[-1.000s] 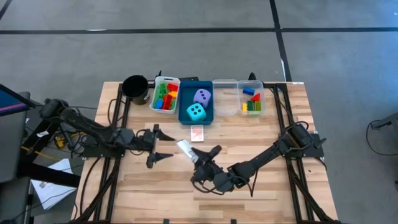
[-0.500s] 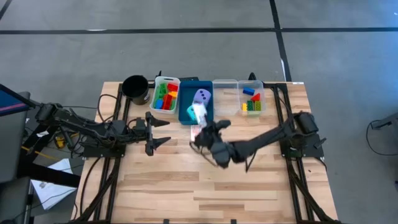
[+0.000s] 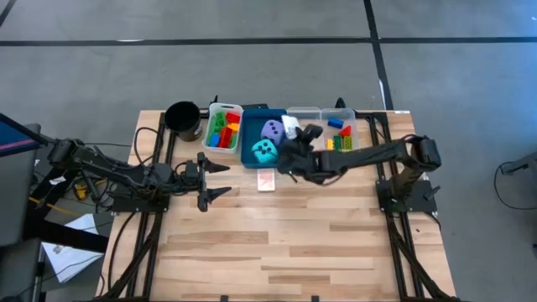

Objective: Pick & Place Toys
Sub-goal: Put the blue deck of cards into the left transparent bin, then put the orange deck of cards into the left transparent bin

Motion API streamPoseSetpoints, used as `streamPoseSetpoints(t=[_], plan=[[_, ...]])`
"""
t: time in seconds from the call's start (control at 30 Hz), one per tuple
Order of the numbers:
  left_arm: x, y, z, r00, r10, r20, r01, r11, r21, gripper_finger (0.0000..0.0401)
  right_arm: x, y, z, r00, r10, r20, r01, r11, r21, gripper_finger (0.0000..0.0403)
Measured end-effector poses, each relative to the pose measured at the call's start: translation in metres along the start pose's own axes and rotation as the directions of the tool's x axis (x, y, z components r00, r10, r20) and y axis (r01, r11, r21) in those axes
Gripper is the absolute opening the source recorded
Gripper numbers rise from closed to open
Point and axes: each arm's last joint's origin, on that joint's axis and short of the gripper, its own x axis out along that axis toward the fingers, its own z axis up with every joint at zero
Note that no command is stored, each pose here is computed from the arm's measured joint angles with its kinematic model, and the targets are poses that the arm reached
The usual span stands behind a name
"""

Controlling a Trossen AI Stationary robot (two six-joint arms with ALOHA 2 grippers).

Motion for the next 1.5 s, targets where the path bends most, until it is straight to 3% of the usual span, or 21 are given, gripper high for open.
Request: streamPoseSetpoints(t=[0.1, 0.23, 0.43, 0.57, 0.8, 1.03, 1.27, 1.5], plan=[[0.000, 0.000, 0.000, 1.000, -0.001, 0.000, 0.001, 1.000, 0.000, 0.0320, 0.022, -0.001, -0.021, 0.990, 0.074, -0.124, -0.069, 0.997, 0.046, 0.0064], [0.000, 0.000, 0.000, 1.000, -0.001, 0.001, 0.001, 1.000, 0.000, 0.0320, 0.046, 0.006, -0.043, 0.959, 0.086, -0.270, -0.091, 0.996, -0.007, 0.0064], [0.000, 0.000, 0.000, 1.000, 0.000, 0.001, 0.000, 1.000, -0.001, 0.0320, 0.067, 0.021, -0.051, 0.933, 0.145, -0.330, -0.164, 0.986, -0.028, 0.0064], [0.000, 0.000, 0.000, 1.000, 0.000, 0.001, 0.000, 1.000, -0.001, 0.0320, 0.078, 0.027, -0.056, 0.924, 0.135, -0.357, -0.156, 0.987, -0.030, 0.0067], [0.000, 0.000, 0.000, 1.000, 0.001, -0.003, -0.001, 1.000, 0.001, 0.0320, 0.089, 0.030, -0.061, 0.907, 0.165, -0.386, -0.143, 0.986, 0.087, 0.0174], [0.000, 0.000, -0.001, 1.000, 0.001, -0.006, -0.001, 1.000, 0.002, 0.0320, 0.085, 0.029, -0.059, 0.911, 0.169, -0.376, -0.142, 0.985, 0.098, 0.0243], [0.000, 0.000, -0.001, 1.000, 0.001, -0.006, -0.001, 1.000, 0.002, 0.0320, 0.063, 0.039, -0.051, 0.927, 0.191, -0.323, -0.182, 0.982, 0.059, 0.0244], [0.000, 0.000, -0.001, 1.000, 0.001, -0.006, -0.001, 1.000, 0.002, 0.0320, 0.015, 0.052, -0.028, 0.945, 0.254, -0.207, -0.253, 0.967, 0.033, 0.0235]])
